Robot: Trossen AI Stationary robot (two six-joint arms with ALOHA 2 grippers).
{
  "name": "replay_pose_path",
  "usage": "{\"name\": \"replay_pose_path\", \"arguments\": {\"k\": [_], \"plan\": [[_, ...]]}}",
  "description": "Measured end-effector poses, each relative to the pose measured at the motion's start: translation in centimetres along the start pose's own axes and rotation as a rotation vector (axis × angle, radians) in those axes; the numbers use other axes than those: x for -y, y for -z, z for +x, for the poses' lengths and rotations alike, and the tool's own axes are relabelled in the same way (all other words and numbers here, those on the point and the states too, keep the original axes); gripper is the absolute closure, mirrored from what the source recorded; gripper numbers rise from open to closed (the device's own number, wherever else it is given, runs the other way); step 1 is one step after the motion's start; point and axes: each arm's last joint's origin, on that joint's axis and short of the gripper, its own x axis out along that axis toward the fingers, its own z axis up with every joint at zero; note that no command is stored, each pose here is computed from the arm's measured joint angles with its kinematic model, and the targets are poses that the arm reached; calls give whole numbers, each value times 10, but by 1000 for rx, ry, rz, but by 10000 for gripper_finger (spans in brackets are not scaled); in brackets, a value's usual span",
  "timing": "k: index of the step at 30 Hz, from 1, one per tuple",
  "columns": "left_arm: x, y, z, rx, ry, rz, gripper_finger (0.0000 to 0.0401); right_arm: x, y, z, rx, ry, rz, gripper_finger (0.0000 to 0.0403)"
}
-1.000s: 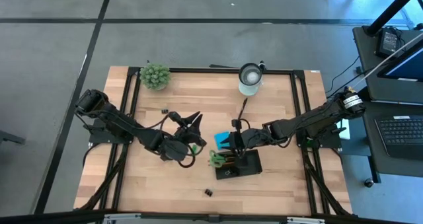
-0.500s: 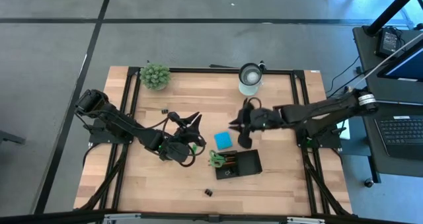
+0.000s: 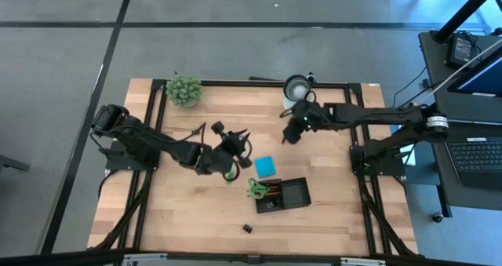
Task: Pick and place office supplies into organizer
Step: Put the pen into the top left slot of the desk organizer
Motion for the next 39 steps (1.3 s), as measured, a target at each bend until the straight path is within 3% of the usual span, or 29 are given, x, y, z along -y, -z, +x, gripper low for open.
{"name": "replay_pose_path", "arguments": {"k": [5, 10, 19, 26, 33, 39], "plan": [[-11, 2, 20, -42, 1, -27, 343, 14, -5, 16, -29, 63, 130, 248], [-19, 6, 31, -77, -1, -9, 343, 20, -4, 37, -60, 118, 369, 216], [-26, 15, 39, -151, -16, 69, 343, 18, -5, 67, -47, 136, 474, 203], [-30, 24, 39, -214, -17, 208, 343, 16, -3, 72, -93, 91, 575, 203], [-30, 24, 39, -220, -7, 312, 343, 20, 1, 71, -42, 208, 975, 203], [-30, 25, 39, -226, -5, 335, 343, 21, 4, 70, -25, 248, 1115, 203]]}}
